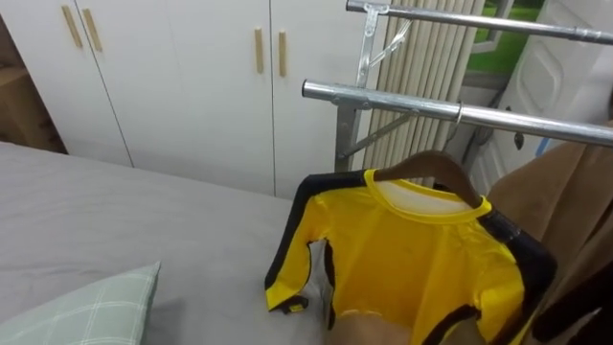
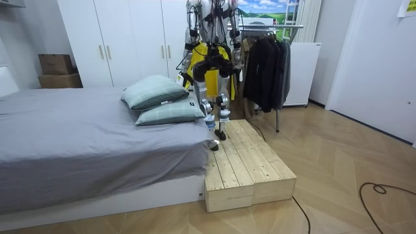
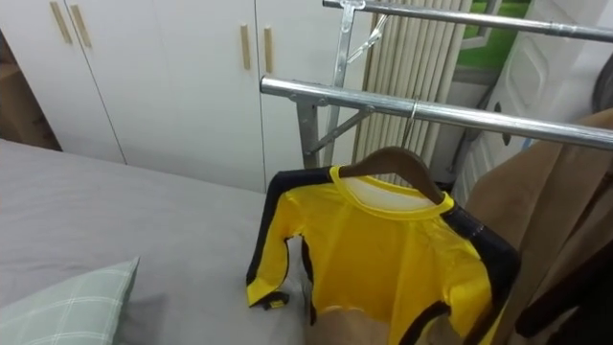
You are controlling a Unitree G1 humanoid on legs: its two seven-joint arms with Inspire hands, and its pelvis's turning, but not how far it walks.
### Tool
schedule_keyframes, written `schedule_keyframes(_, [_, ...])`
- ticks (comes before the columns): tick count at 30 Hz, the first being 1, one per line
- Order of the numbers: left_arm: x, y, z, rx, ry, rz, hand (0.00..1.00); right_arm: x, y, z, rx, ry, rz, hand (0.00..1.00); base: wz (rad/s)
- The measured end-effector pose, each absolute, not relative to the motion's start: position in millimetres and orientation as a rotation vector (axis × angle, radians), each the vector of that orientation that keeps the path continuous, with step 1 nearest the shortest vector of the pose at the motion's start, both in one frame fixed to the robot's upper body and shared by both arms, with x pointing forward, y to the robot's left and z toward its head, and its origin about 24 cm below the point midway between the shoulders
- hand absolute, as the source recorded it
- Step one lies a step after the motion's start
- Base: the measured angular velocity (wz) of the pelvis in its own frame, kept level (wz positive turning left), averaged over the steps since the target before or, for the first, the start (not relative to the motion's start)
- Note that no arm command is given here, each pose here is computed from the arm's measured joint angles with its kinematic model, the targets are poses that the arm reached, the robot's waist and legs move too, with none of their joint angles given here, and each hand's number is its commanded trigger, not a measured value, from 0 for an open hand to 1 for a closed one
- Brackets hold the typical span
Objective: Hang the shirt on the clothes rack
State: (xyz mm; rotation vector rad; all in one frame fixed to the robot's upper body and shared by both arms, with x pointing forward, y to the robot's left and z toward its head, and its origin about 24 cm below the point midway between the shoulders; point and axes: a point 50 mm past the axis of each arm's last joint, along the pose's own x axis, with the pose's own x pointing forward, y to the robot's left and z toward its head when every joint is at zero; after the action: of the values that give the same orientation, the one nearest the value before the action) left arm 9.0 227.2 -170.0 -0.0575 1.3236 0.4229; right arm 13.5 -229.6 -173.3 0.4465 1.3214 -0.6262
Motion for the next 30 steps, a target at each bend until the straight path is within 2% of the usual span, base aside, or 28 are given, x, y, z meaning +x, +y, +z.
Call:
schedule_keyframes(18, [7,227,-170,-0.086,1.334,0.450,0.00,14,-227,-174,0.501,1.321,-0.635,0.00,0.02])
schedule_keyframes(26, [7,226,-171,-0.089,1.336,0.423,0.00,36,-229,-172,0.410,1.302,-0.501,0.00,0.04])
schedule_keyframes(30, [10,222,-171,-0.117,1.327,0.415,0.00,50,-227,-171,0.333,1.303,-0.409,0.00,0.41])
